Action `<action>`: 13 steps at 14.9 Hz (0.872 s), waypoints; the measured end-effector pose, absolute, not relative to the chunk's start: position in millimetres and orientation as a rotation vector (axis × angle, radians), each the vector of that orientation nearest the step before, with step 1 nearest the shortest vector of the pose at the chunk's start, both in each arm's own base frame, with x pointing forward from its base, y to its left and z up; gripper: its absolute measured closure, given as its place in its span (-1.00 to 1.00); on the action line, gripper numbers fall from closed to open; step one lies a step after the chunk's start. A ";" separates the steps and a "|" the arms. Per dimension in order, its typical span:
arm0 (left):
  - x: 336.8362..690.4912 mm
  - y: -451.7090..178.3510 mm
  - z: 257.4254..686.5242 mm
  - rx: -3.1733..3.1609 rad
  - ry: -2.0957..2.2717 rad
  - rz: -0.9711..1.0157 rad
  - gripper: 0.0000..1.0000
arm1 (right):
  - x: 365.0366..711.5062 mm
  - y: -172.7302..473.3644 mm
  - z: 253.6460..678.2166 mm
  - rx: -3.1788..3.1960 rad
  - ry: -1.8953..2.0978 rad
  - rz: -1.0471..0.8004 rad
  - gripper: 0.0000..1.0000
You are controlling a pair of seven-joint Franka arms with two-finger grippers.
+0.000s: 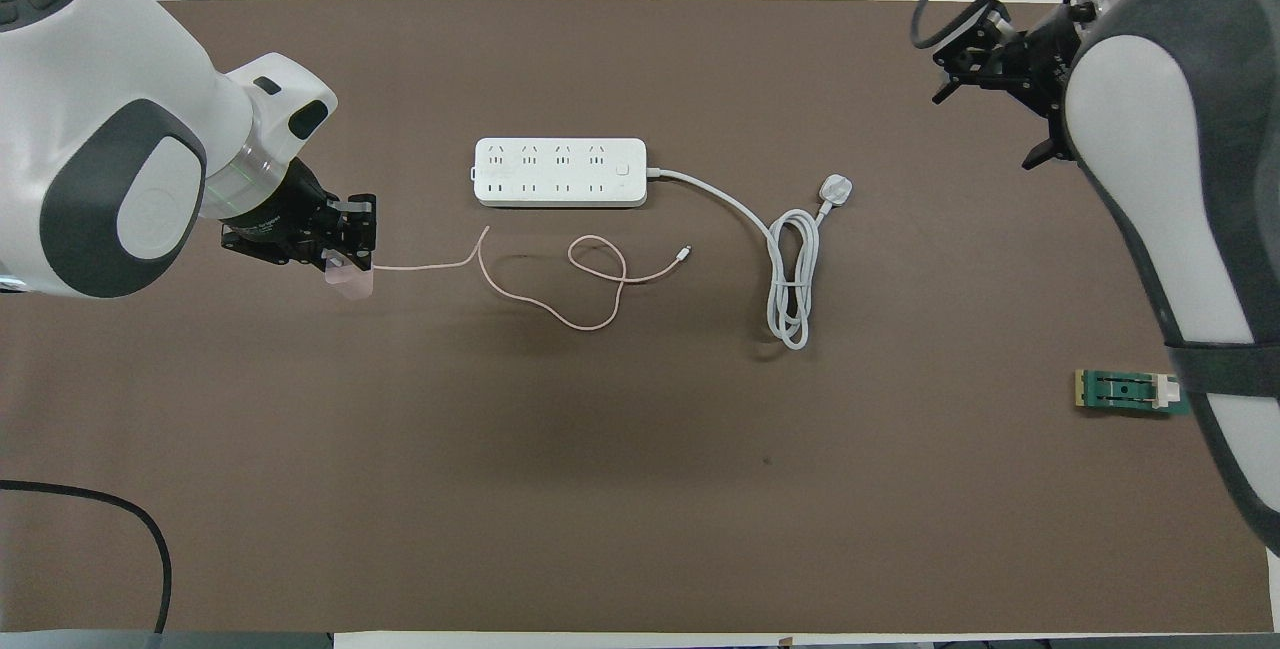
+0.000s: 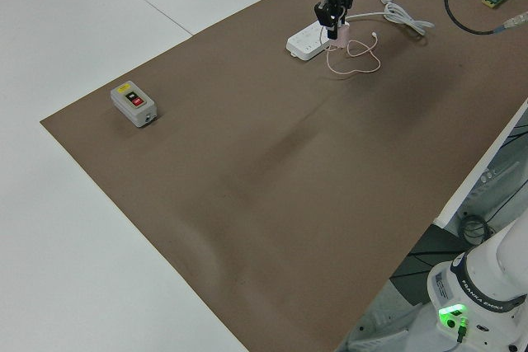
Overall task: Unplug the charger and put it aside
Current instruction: 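Carry the pink charger with the left gripper toward the switch box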
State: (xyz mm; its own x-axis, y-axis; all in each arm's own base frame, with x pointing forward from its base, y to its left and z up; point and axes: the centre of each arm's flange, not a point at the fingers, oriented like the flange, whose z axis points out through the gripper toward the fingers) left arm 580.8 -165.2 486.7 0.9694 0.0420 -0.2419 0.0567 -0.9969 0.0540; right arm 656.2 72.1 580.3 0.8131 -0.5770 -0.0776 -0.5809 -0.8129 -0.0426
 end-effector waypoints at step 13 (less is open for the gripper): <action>593.4 -108.5 476.9 3.038 0.207 -0.343 0.36 | 611.0 41.2 621.7 -3.152 0.390 0.006 -1.00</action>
